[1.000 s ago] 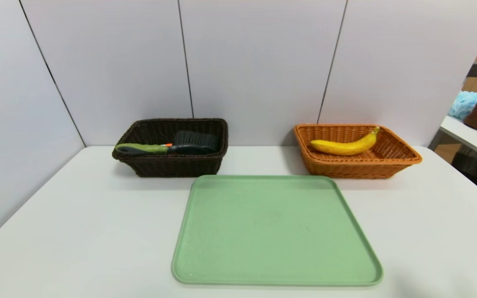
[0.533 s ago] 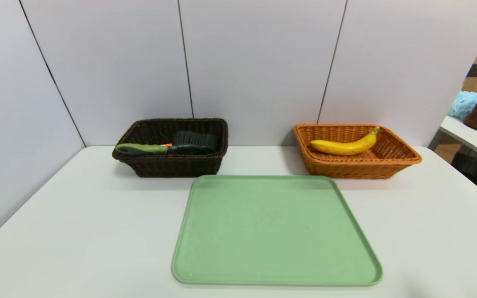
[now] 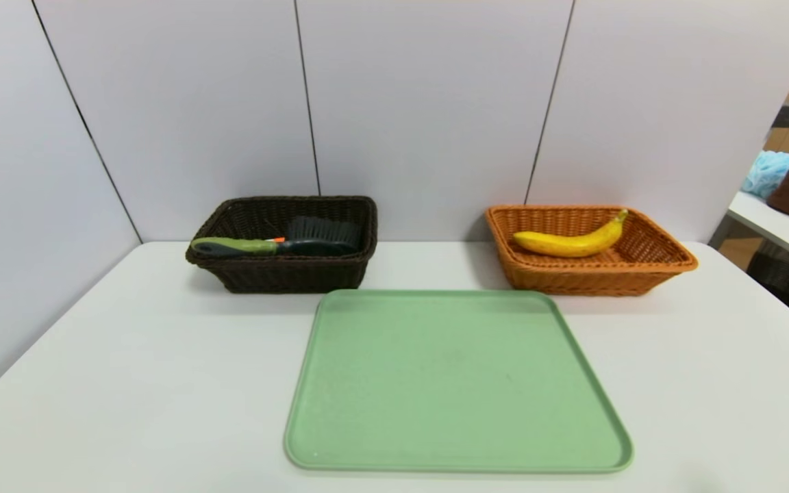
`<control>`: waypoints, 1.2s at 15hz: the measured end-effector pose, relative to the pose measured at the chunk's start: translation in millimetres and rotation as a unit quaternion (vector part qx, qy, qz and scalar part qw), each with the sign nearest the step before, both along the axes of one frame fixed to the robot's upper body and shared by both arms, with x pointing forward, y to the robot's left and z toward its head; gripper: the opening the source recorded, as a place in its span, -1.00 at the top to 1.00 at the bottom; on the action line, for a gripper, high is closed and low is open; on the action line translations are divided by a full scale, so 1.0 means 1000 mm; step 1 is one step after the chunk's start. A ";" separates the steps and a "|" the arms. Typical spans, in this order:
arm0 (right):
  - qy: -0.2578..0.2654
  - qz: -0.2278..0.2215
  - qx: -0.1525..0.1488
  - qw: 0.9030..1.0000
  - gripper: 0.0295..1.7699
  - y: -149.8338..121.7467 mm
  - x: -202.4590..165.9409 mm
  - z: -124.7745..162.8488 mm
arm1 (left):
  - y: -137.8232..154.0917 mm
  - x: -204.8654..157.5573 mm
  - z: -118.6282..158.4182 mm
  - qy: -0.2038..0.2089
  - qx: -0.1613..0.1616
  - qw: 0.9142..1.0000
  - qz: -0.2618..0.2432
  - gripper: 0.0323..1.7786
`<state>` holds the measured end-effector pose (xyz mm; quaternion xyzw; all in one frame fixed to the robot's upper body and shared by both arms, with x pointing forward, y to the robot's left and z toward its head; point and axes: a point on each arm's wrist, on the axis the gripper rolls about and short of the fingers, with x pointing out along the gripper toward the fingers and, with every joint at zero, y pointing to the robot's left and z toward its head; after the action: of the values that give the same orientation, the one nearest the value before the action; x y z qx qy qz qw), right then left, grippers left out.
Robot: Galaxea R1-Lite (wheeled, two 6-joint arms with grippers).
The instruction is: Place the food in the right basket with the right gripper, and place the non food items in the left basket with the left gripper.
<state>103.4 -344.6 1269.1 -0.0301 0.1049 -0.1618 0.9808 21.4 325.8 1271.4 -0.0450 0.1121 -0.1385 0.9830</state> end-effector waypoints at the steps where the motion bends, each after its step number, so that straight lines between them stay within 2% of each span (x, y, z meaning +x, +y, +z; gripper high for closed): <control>1: -0.004 -0.002 0.000 1.000 -0.92 0.000 -0.003 -0.003 | 0.000 -0.001 -0.001 -0.003 0.000 1.000 -0.001 -0.90; 5: -0.011 -0.020 0.003 1.000 -0.92 -0.001 -0.013 -0.022 | 0.001 -0.004 -0.010 -0.015 0.001 1.000 -0.006 -0.90; 12: -0.042 -0.049 0.008 0.998 -0.92 -0.001 -0.025 -0.036 | 0.001 -0.008 -0.031 -0.025 0.000 1.000 -0.006 -0.90; 15: -0.054 -0.049 0.010 0.997 -0.92 -0.001 -0.029 -0.043 | 0.001 -0.007 -0.033 -0.034 0.000 0.999 -0.005 -0.90; 18: -0.068 -0.024 0.011 0.997 -0.92 0.000 -0.035 -0.050 | 0.001 -0.006 -0.034 -0.036 0.001 0.999 -0.005 -0.90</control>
<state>68.9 -344.4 1219.4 -0.0061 0.0400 -0.1861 0.9817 15.1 326.7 1237.6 -0.0388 0.0771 -0.1447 0.9857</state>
